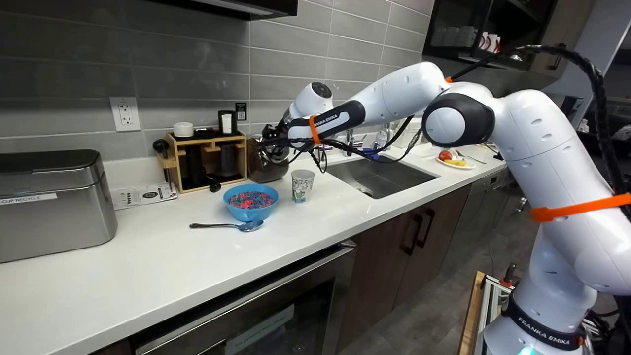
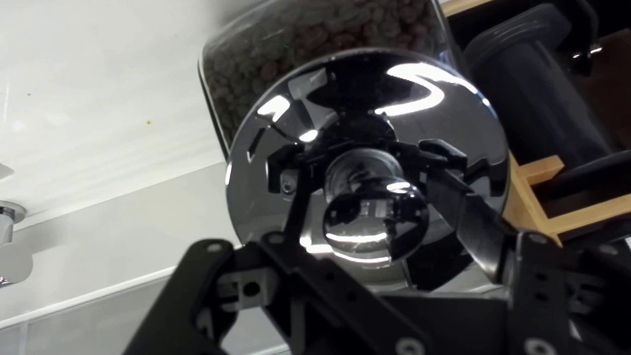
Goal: Place the lid on the jar
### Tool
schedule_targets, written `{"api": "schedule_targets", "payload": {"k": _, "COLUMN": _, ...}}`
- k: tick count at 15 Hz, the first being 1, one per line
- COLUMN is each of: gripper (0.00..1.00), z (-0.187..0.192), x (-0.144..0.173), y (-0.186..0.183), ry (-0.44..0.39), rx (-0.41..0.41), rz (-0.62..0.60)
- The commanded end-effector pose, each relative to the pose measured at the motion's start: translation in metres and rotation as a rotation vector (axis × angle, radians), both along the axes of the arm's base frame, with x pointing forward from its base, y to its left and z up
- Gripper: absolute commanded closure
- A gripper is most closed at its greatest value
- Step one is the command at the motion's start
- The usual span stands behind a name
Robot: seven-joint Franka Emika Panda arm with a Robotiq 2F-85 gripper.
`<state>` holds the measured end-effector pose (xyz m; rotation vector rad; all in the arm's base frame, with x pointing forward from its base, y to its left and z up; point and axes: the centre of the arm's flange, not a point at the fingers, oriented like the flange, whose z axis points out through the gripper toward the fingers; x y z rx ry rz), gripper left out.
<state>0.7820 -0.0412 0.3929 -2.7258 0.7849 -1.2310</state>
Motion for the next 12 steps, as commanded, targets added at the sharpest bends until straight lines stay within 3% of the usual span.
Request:
{"api": "schedule_targets", "payload": {"k": 1, "gripper": 0.00, "z": -0.011, "x": 0.013, "y": 0.001, "ry": -0.033, "rx": -0.020, "rz": 0.007}}
{"api": "schedule_targets", "payload": {"k": 9, "gripper": 0.00, "z": -0.008, "x": 0.013, "y": 0.003, "ry": -0.045, "rx": -0.017, "rz": 0.011}}
{"api": "schedule_targets", "payload": {"k": 12, "gripper": 0.00, "z": 0.004, "x": 0.000, "y": 0.004, "ry": 0.002, "rx": 0.000, "rz": 0.012}}
